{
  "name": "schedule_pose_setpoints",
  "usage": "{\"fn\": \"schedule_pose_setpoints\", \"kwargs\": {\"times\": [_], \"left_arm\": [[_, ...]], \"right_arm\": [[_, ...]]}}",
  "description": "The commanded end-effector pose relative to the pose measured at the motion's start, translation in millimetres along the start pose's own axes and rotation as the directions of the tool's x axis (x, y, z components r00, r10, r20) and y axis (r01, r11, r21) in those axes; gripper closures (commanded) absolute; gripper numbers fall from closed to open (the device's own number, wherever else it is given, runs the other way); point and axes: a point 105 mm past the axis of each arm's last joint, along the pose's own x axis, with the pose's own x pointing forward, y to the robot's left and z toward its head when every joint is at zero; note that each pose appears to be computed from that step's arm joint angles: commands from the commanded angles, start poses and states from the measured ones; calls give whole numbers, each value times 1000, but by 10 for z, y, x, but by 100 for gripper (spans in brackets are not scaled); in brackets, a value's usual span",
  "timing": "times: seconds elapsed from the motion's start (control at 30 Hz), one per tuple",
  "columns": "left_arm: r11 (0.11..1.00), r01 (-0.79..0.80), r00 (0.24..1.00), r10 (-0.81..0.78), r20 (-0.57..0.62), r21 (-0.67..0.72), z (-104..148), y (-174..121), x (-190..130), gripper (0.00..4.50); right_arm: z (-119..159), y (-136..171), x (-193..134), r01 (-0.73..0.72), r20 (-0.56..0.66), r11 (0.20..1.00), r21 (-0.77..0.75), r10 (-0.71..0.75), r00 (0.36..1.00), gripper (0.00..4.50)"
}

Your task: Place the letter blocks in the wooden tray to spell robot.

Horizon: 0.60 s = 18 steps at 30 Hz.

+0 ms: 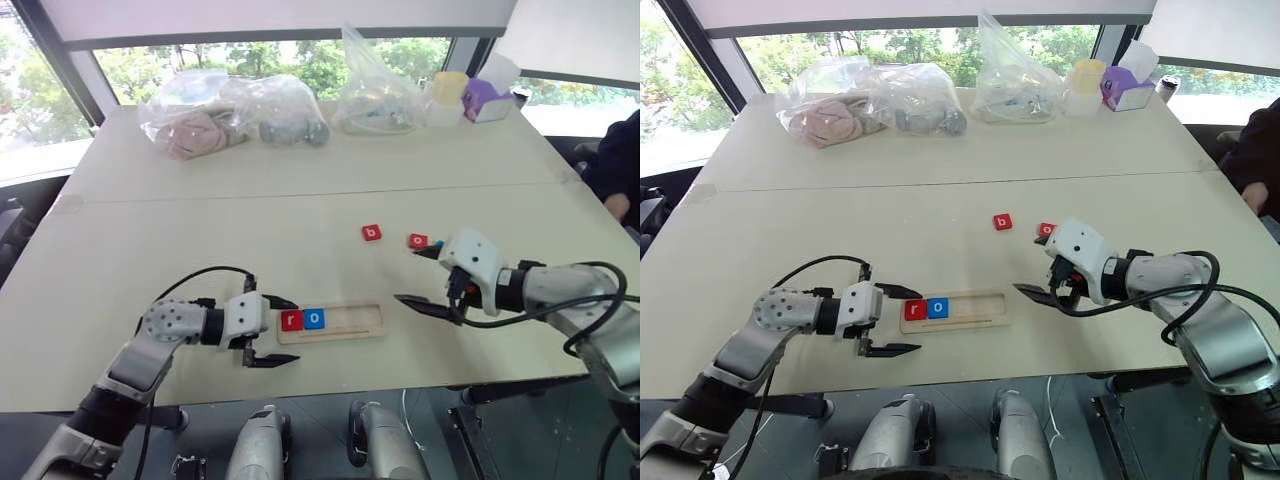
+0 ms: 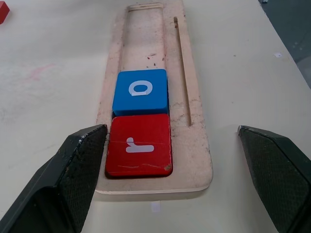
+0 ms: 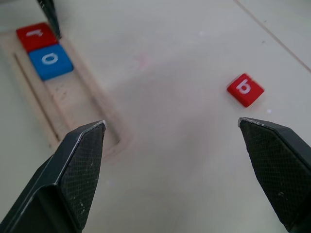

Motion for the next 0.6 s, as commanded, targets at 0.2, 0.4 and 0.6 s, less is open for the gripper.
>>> {"fn": "schedule_pose_setpoints", "kwargs": {"times": [0.2, 0.4, 0.6], "left_arm": [[980, -161, 986, 165, 21, -115, 116, 170, -308, 5], [964, -212, 975, 219, 31, -160, 363, 203, -578, 5], [956, -218, 970, 234, 64, -195, 582, 163, -632, 5]], "right_arm": [[47, -182, 406, 136, 60, 981, 140, -146, 988, 0], [-64, -363, 840, 305, -39, 903, 302, -308, 950, 0], [-144, -469, 1067, 458, -145, 798, 391, -438, 887, 0]]}}
